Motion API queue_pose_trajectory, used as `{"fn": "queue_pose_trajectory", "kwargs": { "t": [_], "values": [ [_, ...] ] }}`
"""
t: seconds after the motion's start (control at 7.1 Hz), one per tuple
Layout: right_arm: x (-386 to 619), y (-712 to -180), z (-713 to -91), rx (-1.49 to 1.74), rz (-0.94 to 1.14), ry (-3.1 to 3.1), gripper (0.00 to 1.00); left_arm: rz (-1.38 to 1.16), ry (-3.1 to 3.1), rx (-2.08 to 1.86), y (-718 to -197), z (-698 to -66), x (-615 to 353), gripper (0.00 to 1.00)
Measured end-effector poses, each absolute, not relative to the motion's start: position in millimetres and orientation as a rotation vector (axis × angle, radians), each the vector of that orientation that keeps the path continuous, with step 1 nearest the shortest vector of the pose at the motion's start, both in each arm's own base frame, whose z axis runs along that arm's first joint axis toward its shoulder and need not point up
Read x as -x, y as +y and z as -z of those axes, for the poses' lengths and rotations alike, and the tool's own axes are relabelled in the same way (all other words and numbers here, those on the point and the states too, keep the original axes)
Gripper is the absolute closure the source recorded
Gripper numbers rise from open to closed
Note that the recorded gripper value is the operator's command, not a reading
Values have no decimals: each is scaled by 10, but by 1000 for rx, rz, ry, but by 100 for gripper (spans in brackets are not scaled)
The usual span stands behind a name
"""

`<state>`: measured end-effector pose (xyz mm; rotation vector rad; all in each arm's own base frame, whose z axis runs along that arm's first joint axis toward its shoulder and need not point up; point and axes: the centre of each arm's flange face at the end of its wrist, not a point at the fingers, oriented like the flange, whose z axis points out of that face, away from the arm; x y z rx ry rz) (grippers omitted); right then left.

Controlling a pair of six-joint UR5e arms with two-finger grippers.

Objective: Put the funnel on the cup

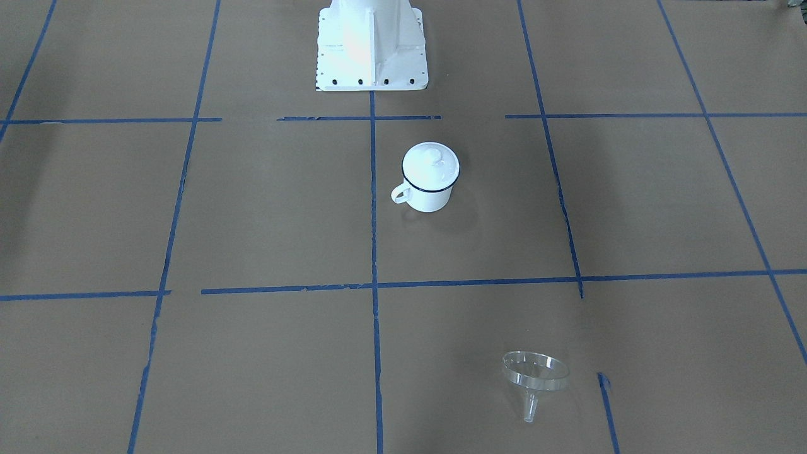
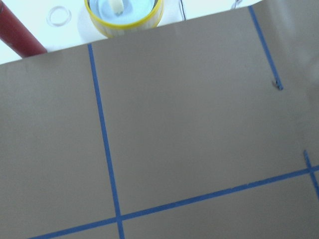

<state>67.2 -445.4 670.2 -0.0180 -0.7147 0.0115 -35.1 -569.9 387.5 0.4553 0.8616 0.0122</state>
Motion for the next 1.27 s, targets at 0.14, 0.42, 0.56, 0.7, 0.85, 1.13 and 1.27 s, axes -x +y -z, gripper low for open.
{"fn": "queue_pose_trajectory", "kwargs": {
  "t": [0.14,0.42,0.56,0.7,0.85,1.13,1.27],
  "values": [
    [-671,-4454,-6701,18,-11,-715,0,-30,924,-488,-5621,-3539,-86,0],
    [-671,-4454,-6700,18,-11,-715,0,-59,1075,-390,-5396,-2947,-1400,0],
    [-672,-4455,-6700,17,-11,-715,0,-16,1113,-298,-5259,-2660,-2015,0],
    [-672,-4454,-6700,18,-11,-715,0,36,1105,-225,-5119,-2330,-2636,0],
    [-671,-4454,-6700,18,-11,-715,0,83,1065,-165,-4968,-2023,-3178,0],
    [-672,-4454,-6700,18,-11,-715,0,158,942,-96,-4693,-1721,-4006,0],
    [-671,-4456,-6698,17,-11,-715,0,183,871,-84,-4595,-1659,-4320,0]
  ]
}}
